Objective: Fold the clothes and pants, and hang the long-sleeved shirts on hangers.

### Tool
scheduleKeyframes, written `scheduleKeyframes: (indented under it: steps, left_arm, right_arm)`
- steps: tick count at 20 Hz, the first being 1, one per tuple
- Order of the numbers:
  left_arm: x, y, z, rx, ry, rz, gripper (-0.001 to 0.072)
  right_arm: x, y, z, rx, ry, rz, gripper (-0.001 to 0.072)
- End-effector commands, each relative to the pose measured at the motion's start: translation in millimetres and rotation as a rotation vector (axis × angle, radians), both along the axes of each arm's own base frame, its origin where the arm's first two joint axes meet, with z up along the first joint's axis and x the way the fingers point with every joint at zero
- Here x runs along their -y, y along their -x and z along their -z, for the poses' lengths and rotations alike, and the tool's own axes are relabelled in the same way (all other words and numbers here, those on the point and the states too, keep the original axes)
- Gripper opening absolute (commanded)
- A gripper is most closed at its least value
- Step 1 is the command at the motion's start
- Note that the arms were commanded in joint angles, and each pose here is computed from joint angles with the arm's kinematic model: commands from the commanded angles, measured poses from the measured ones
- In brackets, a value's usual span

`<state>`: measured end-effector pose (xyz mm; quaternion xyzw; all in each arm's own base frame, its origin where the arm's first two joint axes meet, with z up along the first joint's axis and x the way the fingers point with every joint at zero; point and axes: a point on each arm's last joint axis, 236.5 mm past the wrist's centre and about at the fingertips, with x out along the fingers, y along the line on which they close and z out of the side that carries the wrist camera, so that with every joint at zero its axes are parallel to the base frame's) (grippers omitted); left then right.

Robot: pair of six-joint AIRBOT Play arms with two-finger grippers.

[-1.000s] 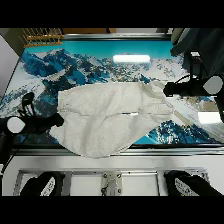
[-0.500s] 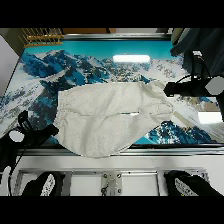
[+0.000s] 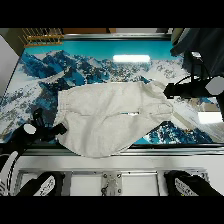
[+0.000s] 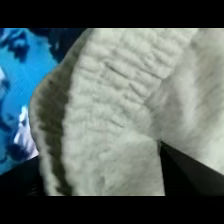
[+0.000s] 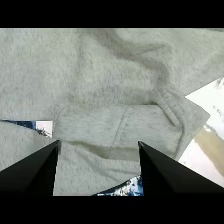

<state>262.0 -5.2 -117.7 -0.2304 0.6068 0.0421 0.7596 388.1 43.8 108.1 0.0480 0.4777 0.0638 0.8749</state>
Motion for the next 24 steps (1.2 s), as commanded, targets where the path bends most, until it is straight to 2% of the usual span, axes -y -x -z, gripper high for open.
scheduleKeyframes:
  steps: [1, 2, 5, 8, 10, 12, 14, 18, 19, 20, 22, 24]
  left_arm:
    - [19, 4, 14, -0.124, 0.046, 0.076, 0.0061]
    - [21, 2, 12, -0.141, 0.053, 0.093, 0.003]
    - [15, -14, -8, -0.119, 0.062, 0.089, 0.003]
    - [-1, -31, -35, -0.034, 0.045, 0.047, 0.003]
    - [-11, -35, -49, 0.019, 0.03, 0.017, 0.003]
    - [-19, -38, -60, 0.057, 0.018, -0.005, 0.003]
    - [-21, -40, -67, 0.087, 0.008, -0.013, 0.003]
    - [-22, -41, -69, 0.096, 0.005, -0.015, 0.003]
    - [-23, -42, -69, 0.098, 0.003, -0.015, 0.003]
    - [-23, -42, -70, 0.101, 0.001, -0.016, 0.003]
    - [-26, -47, -73, 0.118, -0.008, -0.02, 0.003]
    - [-41, -59, -97, 0.164, -0.019, -0.051, 0.003]
  right_arm:
    - [6, 12, 8, -0.062, 0.003, 0.008, 0.0532]
    - [16, 18, 15, -0.096, 0.001, 0.034, 0.0533]
    - [63, 49, 62, -0.258, -0.047, 0.231, 0.0532]
    - [109, 81, 128, -0.36, -0.142, 0.534, 0.0532]
    - [118, 84, 156, -0.34, -0.269, 0.675, 0.0532]
    - [113, 62, 161, -0.249, -0.39, 0.695, 0.0532]
    - [106, 33, 152, -0.142, -0.451, 0.649, 0.0532]
    - [89, 6, 168, -0.108, -0.501, 0.608, 0.0529]
    - [84, 6, 176, -0.127, -0.497, 0.594, 0.0494]
    - [80, 6, 182, -0.139, -0.484, 0.565, 0.0369]
    - [77, 5, 178, -0.122, -0.451, 0.503, 0.0021]
    - [86, -1, 140, -0.05, -0.366, 0.419, 0.0019]
